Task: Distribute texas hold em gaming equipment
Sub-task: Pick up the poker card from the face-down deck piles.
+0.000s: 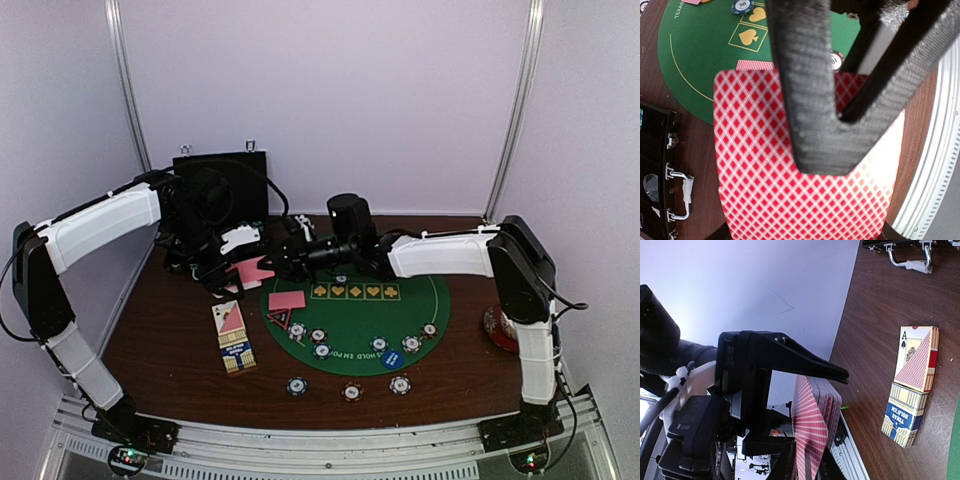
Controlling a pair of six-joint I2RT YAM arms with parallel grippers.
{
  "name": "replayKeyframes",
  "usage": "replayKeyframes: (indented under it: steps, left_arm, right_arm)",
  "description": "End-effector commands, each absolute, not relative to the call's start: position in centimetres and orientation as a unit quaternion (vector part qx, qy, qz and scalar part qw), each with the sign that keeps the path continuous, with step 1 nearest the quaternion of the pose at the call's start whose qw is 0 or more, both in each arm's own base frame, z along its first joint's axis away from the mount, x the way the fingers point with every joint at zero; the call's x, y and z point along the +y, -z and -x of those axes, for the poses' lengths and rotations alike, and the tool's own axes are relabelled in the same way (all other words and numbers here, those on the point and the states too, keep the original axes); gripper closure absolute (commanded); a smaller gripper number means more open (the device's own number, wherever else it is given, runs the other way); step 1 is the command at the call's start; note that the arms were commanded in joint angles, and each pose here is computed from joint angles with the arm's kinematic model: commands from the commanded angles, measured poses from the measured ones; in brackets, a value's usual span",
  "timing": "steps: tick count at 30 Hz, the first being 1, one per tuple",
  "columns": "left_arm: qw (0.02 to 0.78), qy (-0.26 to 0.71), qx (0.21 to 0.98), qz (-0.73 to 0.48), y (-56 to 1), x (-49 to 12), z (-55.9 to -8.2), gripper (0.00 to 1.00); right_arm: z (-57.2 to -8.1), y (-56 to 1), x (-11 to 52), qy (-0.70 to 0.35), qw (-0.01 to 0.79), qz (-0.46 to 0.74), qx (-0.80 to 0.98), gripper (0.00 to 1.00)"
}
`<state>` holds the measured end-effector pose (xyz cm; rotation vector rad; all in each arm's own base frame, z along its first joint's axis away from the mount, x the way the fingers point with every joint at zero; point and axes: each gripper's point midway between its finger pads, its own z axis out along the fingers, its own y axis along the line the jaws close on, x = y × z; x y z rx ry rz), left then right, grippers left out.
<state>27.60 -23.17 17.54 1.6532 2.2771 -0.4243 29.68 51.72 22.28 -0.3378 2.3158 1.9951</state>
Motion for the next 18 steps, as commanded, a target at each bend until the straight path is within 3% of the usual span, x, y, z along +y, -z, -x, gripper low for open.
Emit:
replayKeyframes:
  steps: [1, 5, 12, 18]
  left_arm:
    - [0.163, 0.141, 0.785, -0.581, -18.2, -23.3, -28.1, 0.83]
    - [0.162, 0.135, 0.786, -0.582, -18.1, -23.1, -28.2, 0.83]
    - [0.160, 0.131, 0.786, -0.583, -17.9, -23.0, -28.2, 0.83]
    - [0.158, 0.129, 0.786, -0.584, -17.9, -22.9, -28.2, 0.83]
  right_arm:
    - [-29.2, -25.7, 50.9, -0.672, 0.048, 0.120, 0.730, 0.87]
    - [-29.7, -25.9, 50.0, -0.683, 0.046, 0.108, 0.721, 1.00]
    - [-31.0, -25.7, 45.6, -0.682, 0.059, 0.078, 0.725, 1.00]
    - [-31.9, -22.4, 38.0, -0.629, 0.079, 0.039, 0.772, 1.00]
